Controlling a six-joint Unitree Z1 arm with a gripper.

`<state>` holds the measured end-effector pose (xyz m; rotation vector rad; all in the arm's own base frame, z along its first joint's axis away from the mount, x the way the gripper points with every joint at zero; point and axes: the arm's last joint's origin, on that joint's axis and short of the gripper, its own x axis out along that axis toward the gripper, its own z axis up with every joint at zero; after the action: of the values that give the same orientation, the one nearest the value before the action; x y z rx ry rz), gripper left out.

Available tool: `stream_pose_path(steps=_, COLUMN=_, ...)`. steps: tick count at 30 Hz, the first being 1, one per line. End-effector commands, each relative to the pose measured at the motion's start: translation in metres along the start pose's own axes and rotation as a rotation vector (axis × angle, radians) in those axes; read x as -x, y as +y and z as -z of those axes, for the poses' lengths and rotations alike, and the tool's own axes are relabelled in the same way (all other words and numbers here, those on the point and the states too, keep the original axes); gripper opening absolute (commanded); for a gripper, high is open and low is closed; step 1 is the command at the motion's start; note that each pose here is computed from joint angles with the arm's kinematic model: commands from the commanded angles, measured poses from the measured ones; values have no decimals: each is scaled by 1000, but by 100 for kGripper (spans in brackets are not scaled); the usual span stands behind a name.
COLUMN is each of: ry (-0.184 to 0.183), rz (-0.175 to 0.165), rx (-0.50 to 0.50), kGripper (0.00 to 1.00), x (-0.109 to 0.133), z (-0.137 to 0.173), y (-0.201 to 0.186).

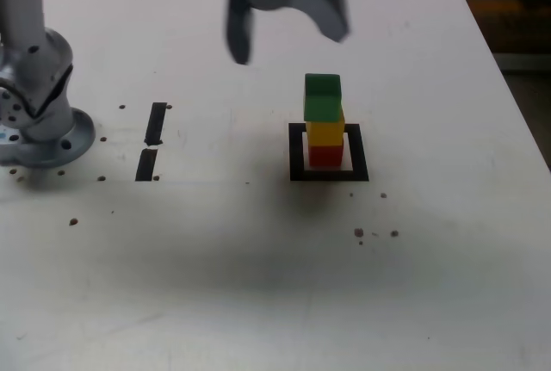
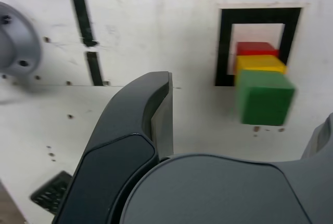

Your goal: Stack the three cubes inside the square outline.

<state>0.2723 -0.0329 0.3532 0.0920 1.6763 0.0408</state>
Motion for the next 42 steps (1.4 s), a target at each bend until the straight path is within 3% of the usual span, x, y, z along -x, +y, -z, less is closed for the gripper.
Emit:
stream_pose_path(steps=1, ry=-13, rz=-6, rx=9, kGripper=100, x=4, z=28, y=7)
stream_pose_path(steps=6, ry=36, rz=-21, rx=26, kGripper=100, x=-12, z=61, y=14)
stream_pose_path(steps=11, ry=97, rz=-14, rx=39, kGripper=100, x=-41, z=68, y=15)
stream_pose_path(steps=24, ry=146, rz=47, rx=65, kGripper=100, x=-113, z=94, y=13)
stream_pose_path(steps=30, ry=149, rz=48, rx=66, kGripper=100, x=-124, z=109, y=12)
stream_pose_path(steps=38, ry=221, rz=29, rx=56, kGripper=100, x=-126, z=107, y=13)
stream_pose_path(steps=42, ry=235, rz=17, rx=54, kGripper=100, x=-126, z=105, y=13)
